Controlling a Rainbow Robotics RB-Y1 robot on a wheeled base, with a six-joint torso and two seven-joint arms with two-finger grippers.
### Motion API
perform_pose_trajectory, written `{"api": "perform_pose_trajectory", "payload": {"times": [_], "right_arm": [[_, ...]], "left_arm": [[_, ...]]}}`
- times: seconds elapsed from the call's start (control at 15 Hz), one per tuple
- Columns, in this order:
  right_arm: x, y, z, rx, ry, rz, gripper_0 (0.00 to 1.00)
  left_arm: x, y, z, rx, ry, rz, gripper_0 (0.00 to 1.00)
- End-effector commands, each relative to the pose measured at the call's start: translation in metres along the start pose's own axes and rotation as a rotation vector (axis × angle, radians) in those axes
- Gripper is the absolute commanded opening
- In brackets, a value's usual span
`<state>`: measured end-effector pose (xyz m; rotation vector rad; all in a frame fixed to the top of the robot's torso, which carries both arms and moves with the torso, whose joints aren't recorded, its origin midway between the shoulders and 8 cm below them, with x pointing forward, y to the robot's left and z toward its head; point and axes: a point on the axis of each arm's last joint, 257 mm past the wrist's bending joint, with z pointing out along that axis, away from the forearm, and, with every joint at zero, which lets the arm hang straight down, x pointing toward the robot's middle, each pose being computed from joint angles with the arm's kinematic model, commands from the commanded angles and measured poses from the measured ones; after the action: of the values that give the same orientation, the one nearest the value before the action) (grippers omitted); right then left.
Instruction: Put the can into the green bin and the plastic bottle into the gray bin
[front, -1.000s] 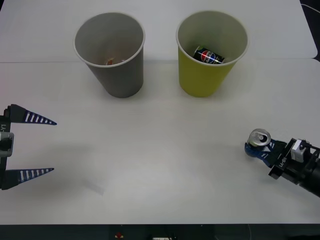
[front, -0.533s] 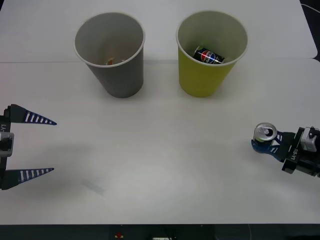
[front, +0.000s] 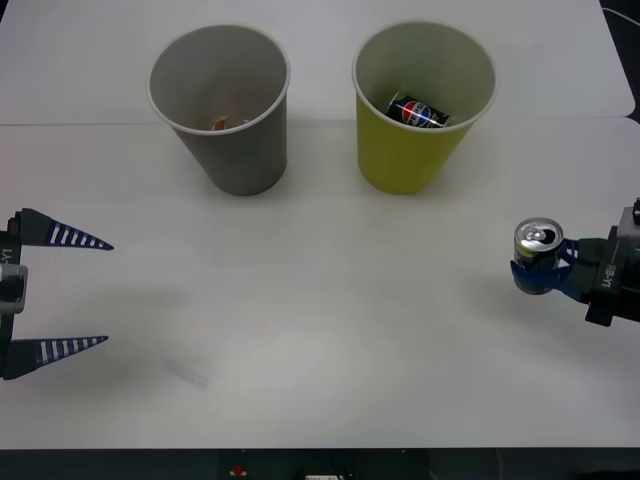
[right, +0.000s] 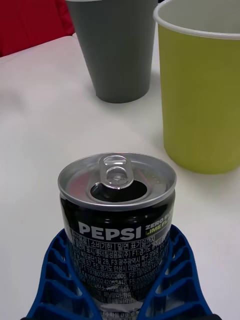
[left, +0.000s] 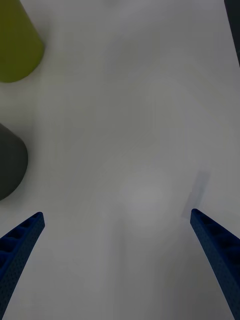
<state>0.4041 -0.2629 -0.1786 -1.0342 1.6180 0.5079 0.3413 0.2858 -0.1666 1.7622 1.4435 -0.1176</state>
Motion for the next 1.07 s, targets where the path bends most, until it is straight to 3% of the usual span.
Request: {"api": "perform_pose_trajectory", "payload": {"times": [0.07,0.4,0.67,0.87,1.07], "right_arm": [[-0.021,-0.003,-0.001,0.011,0.022,0.053,0.00],[-0.061,-0.006,-0.003,0.014,0.058,0.171,0.00],[-0.087,-0.012,-0.013,-0.026,0.147,0.248,0.00],[-0.106,-0.015,-0.018,-0.033,0.218,0.299,0.00],[-0.128,-0.023,-0.016,-0.013,0.254,0.345,0.00]], "left_arm": [[0.000,0.000,0.000,0.000,0.000,0.000,1.00],[0.000,0.000,0.000,0.000,0.000,0.000,1.00],[0.000,0.000,0.000,0.000,0.000,0.000,1.00],[0.000,0.000,0.000,0.000,0.000,0.000,1.00],[0.000,0.000,0.000,0.000,0.000,0.000,1.00]]}}
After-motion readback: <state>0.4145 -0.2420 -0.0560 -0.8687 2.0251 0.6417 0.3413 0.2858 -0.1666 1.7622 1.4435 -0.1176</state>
